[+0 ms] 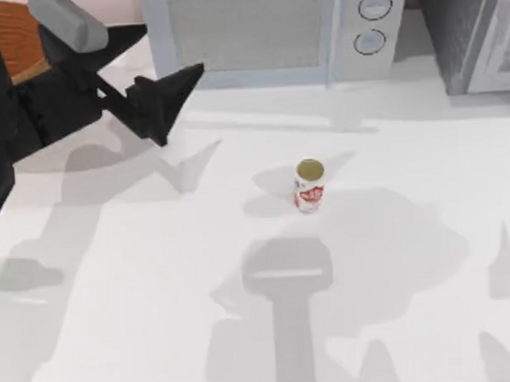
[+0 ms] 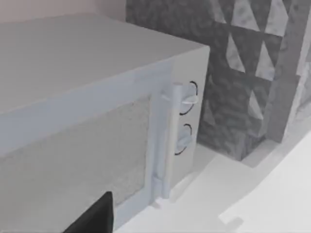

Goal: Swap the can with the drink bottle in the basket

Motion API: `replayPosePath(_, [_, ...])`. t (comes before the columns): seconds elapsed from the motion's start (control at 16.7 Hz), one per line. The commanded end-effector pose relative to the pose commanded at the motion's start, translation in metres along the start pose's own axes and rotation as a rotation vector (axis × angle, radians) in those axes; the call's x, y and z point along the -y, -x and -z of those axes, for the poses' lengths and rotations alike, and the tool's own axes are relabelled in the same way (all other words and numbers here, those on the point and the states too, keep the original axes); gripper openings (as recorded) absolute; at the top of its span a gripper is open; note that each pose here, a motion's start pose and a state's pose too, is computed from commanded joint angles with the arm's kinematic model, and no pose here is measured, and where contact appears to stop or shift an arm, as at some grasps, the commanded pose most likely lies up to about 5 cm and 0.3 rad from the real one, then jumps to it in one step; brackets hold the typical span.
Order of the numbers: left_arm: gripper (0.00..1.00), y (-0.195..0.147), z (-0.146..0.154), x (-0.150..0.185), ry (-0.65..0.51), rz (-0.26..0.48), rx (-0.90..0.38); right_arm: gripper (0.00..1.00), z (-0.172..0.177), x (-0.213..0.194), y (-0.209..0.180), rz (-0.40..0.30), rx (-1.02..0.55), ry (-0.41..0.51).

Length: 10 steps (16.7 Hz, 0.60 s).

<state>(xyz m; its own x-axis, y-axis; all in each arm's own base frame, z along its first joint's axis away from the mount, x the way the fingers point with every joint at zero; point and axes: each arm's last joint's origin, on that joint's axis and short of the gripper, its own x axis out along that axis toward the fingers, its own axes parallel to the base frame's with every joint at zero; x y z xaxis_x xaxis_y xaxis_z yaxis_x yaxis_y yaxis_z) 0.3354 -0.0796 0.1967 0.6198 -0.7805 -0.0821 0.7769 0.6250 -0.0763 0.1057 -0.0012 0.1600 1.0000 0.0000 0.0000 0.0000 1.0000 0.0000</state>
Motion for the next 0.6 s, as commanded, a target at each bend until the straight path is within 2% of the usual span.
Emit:
replayPosePath(0.18, [1.0, 0.065, -0.031, 0.031, -0.015, -0.22, 0.021, 1.0, 0.0, 0.0, 0.0, 0.0, 0.0, 0.0])
replayPosePath(0.3, [1.0, 0.106, -0.036, 0.057, -0.027, -0.359, 0.042, 1.0, 0.0, 0.0, 0.0, 0.0, 0.0, 0.0])
replayPosePath(0.6, [1.0, 0.176, -0.004, 0.11, -0.053, -0.651, 0.102, 1.0, 0.0, 0.0, 0.0, 0.0, 0.0, 0.0])
